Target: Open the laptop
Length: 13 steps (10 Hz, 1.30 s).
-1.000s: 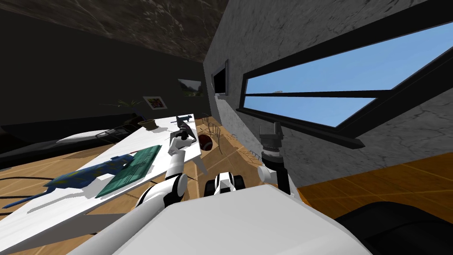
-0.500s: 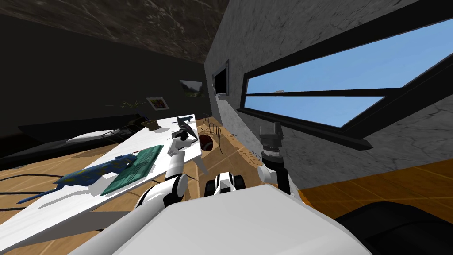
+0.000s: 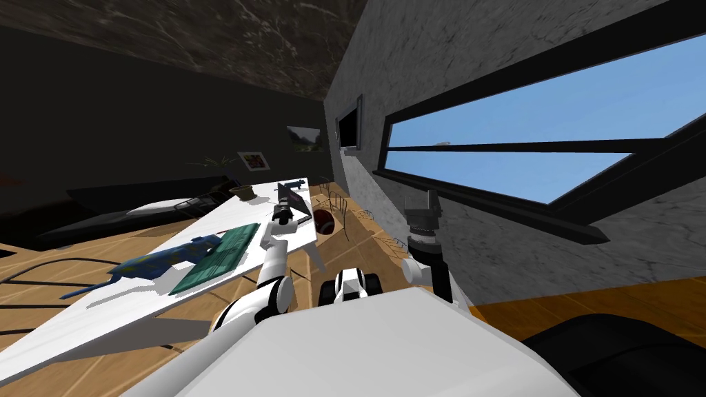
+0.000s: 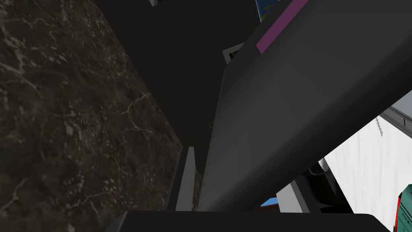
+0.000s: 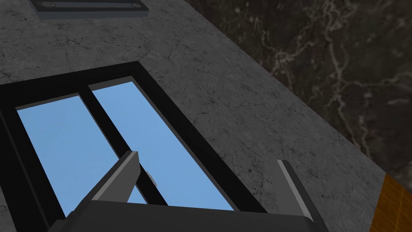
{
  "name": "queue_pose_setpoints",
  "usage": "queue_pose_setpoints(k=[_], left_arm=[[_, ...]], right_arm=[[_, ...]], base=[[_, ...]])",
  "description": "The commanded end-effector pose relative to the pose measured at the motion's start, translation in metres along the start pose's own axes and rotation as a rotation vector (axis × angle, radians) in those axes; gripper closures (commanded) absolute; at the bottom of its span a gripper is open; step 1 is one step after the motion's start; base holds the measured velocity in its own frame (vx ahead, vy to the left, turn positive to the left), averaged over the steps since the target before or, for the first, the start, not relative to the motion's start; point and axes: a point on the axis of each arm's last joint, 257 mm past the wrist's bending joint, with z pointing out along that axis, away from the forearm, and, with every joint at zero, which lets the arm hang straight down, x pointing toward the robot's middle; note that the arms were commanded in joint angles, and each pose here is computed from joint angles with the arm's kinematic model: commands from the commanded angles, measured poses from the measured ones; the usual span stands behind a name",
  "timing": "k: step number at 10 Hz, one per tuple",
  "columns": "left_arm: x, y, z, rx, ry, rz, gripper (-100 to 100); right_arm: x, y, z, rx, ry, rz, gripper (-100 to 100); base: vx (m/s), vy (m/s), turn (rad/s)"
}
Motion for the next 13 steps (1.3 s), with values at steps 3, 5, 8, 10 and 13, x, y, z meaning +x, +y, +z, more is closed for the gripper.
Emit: queue_pose_setpoints(k=[3, 5, 8, 10, 13], left_arm=[[0.002, 0.010, -0.006, 0.017, 0.008, -0.090, 100], [0.007, 0.021, -0.013, 0.026, 0.022, -0.159, 100], [0.012, 0.036, -0.023, 0.043, 0.036, -0.257, 100], [0.014, 0.045, -0.030, 0.054, 0.040, -0.322, 100], [0.015, 0.055, -0.038, 0.066, 0.042, -0.387, 100]], right_arm=[[0.000, 0.000, 0.000, 0.000, 0.000, 0.000, 0], [0.000, 0.000, 0.000, 0.000, 0.000, 0.000, 0], [0.000, 0.000, 0.000, 0.000, 0.000, 0.000, 0], [0.000, 0.000, 0.000, 0.000, 0.000, 0.000, 0], [0.000, 0.000, 0.000, 0.000, 0.000, 0.000, 0]], base=[[0.013, -0.001, 0.045], [0.017, -0.001, 0.058], [0.015, -0.001, 0.050], [0.014, -0.001, 0.046], [0.017, -0.001, 0.055]])
